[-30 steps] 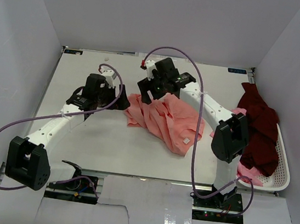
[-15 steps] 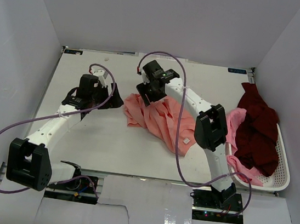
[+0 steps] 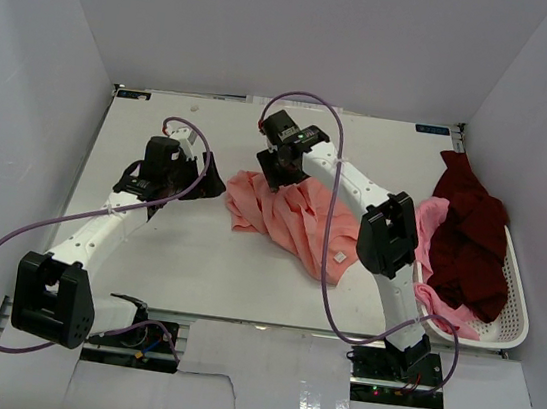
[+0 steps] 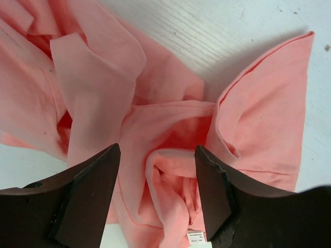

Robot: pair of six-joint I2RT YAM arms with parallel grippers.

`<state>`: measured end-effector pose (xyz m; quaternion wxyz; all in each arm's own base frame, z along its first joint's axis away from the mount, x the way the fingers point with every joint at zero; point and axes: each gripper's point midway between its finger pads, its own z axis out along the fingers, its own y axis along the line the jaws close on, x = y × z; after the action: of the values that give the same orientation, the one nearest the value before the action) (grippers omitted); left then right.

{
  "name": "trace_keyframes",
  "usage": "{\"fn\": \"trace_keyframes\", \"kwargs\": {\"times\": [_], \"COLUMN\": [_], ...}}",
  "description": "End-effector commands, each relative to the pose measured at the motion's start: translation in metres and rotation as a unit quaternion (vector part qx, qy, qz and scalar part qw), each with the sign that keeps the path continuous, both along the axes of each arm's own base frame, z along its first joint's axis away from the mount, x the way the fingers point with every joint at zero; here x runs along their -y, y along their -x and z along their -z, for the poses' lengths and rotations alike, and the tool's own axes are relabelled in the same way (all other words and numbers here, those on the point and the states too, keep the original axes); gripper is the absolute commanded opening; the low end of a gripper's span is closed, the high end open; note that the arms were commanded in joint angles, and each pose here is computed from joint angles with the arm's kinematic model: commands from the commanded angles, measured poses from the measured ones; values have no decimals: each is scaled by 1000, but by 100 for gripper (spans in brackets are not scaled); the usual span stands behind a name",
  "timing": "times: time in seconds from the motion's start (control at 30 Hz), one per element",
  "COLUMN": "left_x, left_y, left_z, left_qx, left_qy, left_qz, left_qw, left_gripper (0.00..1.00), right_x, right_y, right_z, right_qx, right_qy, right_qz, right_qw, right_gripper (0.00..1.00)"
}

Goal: Fold and stack the t-shirts
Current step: Flatten out the tshirt

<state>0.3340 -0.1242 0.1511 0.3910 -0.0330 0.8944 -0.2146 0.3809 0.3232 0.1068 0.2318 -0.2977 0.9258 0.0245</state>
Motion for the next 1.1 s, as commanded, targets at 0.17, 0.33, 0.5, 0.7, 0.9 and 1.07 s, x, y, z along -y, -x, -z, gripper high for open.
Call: {"fn": "trace_keyframes", "kwargs": {"times": [0.17, 0.33, 0.5, 0.7, 0.9, 1.07], "left_x": [1, 2, 2, 1, 1, 1], "left_y": [1, 1, 1, 2, 2, 3], "left_z": [-14, -13, -15, -15, -15, -15], "left_qx": [22, 22, 25, 24, 26, 25], "left_qy": [12, 11, 11, 10, 9, 10], "left_qz": [6, 7, 8, 8, 8, 9], "left_qw": [1000, 1000, 1000, 1000, 1000, 1000], "left_gripper": [98, 98, 98, 98, 98, 98], "right_x": [9, 7, 7, 4, 5, 5], "right_y": [4, 7, 7, 9, 13, 16], "right_z": [-36, -29, -16, -8, 0, 6], "right_qx": [41, 27, 15, 4, -8, -16], "right_qy": [4, 3, 11, 11, 13, 15], "right_qz": [19, 24, 29, 28, 25, 26], "right_qw": [999, 999, 999, 1000, 1000, 999], "right_gripper": [66, 64, 63, 63, 60, 59]}}
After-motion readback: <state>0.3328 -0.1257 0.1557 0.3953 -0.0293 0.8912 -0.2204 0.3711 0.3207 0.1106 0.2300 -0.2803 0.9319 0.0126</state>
